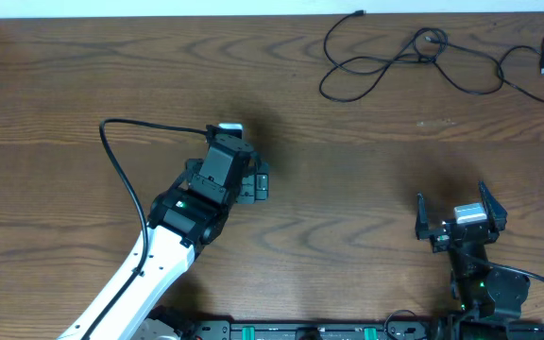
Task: Untangle cables
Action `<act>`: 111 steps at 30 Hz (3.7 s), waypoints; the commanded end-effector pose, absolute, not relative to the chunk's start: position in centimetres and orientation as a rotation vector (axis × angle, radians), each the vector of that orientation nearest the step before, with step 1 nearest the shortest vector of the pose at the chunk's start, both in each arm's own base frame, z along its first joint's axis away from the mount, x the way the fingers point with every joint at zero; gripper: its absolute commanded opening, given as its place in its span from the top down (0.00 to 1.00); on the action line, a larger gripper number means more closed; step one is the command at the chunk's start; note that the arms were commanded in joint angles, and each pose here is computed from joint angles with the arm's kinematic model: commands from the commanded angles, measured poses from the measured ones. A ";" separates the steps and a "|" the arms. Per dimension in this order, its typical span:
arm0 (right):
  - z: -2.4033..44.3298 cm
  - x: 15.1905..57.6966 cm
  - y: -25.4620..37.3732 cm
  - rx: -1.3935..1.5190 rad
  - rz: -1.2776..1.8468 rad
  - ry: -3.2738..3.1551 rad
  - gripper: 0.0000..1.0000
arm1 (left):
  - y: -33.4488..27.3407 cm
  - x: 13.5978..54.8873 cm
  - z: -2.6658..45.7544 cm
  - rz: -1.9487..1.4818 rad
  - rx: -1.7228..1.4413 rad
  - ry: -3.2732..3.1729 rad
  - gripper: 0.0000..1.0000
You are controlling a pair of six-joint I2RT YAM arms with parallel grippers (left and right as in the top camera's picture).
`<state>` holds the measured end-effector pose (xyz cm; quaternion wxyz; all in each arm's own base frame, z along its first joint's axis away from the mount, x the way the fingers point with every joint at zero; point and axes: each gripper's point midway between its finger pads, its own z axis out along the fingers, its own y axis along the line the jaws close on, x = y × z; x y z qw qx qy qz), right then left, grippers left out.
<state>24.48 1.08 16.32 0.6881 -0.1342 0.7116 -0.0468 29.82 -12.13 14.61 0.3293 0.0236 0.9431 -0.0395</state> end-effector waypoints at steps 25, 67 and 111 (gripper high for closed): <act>16.1 24.5 0.9 -0.301 -0.120 1.600 0.01 | -3.3 23.3 13.7 -0.131 -0.155 2.095 0.02; 16.1 24.5 0.9 -0.301 -0.119 1.600 0.01 | -4.7 24.2 17.2 -0.133 0.164 1.573 0.02; 16.1 24.5 0.9 -0.301 -0.120 1.601 0.01 | -0.9 24.4 13.7 0.016 0.065 1.722 0.02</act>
